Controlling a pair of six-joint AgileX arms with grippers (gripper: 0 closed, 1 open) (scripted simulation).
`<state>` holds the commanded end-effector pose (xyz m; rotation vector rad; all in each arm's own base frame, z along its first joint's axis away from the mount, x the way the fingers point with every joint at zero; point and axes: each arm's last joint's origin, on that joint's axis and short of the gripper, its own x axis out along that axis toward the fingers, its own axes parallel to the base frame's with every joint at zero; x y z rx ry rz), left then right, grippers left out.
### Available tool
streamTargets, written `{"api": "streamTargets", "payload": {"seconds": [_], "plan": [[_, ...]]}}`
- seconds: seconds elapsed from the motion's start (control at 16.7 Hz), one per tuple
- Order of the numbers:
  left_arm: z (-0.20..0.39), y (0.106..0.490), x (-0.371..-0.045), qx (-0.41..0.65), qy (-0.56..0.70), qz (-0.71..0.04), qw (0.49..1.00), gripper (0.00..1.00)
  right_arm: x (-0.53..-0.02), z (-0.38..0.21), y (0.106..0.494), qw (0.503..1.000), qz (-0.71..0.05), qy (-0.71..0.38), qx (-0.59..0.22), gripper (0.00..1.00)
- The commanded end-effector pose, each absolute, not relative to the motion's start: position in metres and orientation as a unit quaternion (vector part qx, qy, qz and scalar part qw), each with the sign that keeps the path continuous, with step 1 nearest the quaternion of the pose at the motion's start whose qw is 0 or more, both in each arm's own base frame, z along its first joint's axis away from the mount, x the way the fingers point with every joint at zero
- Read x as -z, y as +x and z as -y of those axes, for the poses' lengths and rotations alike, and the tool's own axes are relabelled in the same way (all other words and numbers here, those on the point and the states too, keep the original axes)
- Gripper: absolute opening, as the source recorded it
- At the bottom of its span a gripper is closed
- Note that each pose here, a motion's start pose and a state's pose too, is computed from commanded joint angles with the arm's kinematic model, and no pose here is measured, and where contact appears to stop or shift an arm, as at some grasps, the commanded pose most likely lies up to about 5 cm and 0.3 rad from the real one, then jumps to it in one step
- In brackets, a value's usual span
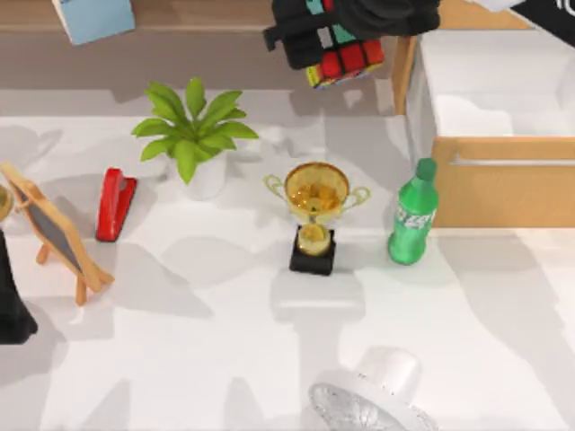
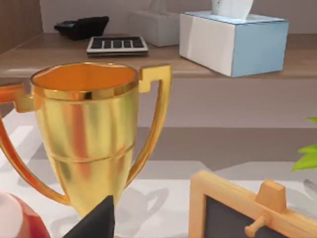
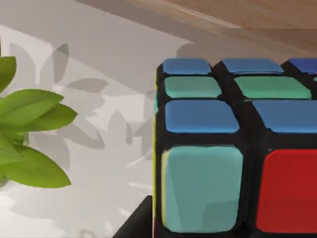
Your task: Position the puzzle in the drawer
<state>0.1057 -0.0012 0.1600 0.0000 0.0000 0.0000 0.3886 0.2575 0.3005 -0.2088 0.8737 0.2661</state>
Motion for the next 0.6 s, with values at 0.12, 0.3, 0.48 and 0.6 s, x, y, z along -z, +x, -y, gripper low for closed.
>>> {"api": "streamTargets", "payload": {"seconds": [0.12, 0.3, 0.48, 0.6], "plan": [[0.001, 0.106, -0.160, 0.000, 0.000, 0.000, 1.000, 1.00, -0.305, -0.226, 0.394, 0.869, -0.474, -0.093, -0.111, 0.00], [0.001, 0.106, -0.160, 0.000, 0.000, 0.000, 1.000, 1.00, -0.305, -0.173, 0.413, 0.839, -0.535, -0.068, -0.070, 0.00], [0.001, 0.106, -0.160, 0.000, 0.000, 0.000, 1.000, 1.00, -0.286, -0.124, 0.438, 0.807, -0.589, -0.038, -0.029, 0.00], [0.001, 0.106, -0.160, 0.000, 0.000, 0.000, 1.000, 1.00, -0.261, -0.098, 0.454, 0.779, -0.627, -0.020, -0.010, 0.00]]}}
